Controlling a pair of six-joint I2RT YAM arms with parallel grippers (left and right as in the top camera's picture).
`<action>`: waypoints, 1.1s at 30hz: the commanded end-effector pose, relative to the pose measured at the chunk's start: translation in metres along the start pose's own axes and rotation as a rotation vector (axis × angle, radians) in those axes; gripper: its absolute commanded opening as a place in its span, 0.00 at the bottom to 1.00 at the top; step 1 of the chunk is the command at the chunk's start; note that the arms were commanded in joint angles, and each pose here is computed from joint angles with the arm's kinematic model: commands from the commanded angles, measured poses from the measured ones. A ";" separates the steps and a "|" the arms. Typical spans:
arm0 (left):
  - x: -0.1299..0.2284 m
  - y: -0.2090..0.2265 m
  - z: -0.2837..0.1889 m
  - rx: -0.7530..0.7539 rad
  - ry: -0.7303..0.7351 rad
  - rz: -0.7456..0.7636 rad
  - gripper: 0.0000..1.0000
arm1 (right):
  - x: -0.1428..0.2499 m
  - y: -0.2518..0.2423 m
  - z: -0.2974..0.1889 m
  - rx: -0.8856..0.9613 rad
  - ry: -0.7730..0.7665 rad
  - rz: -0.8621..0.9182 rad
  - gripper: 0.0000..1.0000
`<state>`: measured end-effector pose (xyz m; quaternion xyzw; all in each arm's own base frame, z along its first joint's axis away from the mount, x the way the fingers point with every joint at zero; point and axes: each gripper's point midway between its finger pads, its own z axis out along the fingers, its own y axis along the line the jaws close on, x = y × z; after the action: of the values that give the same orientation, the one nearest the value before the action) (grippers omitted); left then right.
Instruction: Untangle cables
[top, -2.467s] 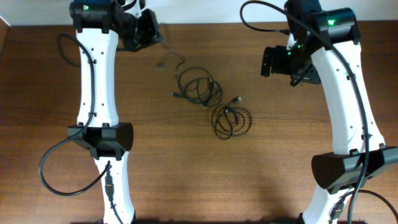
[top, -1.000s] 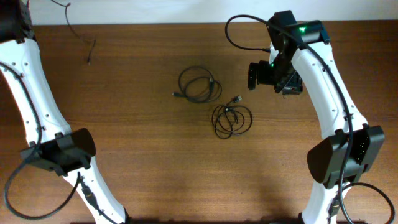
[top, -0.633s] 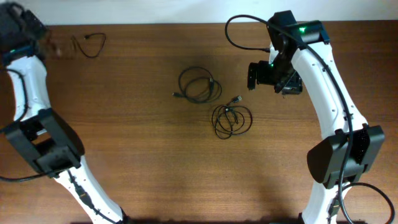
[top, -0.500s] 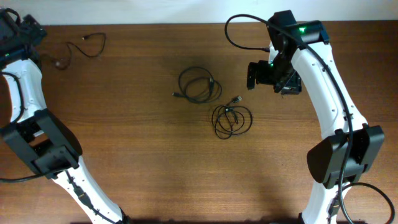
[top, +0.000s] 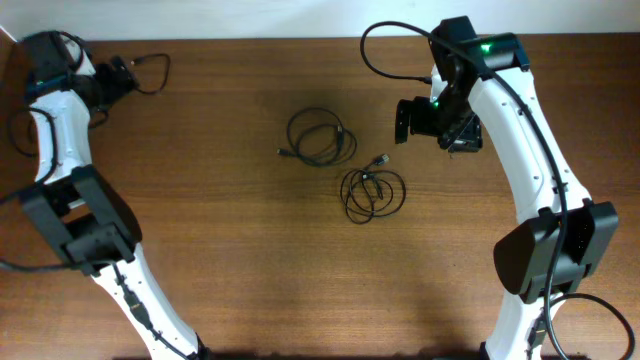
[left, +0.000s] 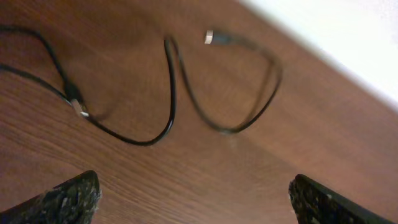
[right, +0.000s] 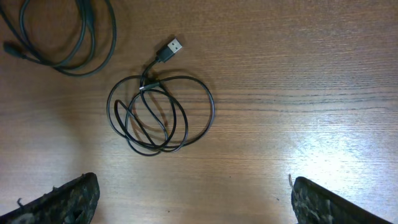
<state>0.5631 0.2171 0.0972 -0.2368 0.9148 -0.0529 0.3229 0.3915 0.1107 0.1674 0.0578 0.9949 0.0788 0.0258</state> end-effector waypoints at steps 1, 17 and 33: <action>0.028 0.008 0.038 -0.037 0.071 0.298 0.99 | 0.003 0.002 0.006 -0.002 0.025 -0.003 0.98; -0.016 0.036 0.066 -0.213 -0.124 0.520 0.00 | -0.002 0.004 0.006 -0.010 0.003 -0.005 0.98; -0.073 -0.025 0.040 -0.006 -0.282 0.634 0.99 | -0.003 0.005 0.006 -0.014 0.002 -0.006 0.99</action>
<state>0.6529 0.2376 0.1716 0.0425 0.8620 0.1164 0.4916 0.3967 0.1125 0.1678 0.0569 0.9943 0.0835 0.0355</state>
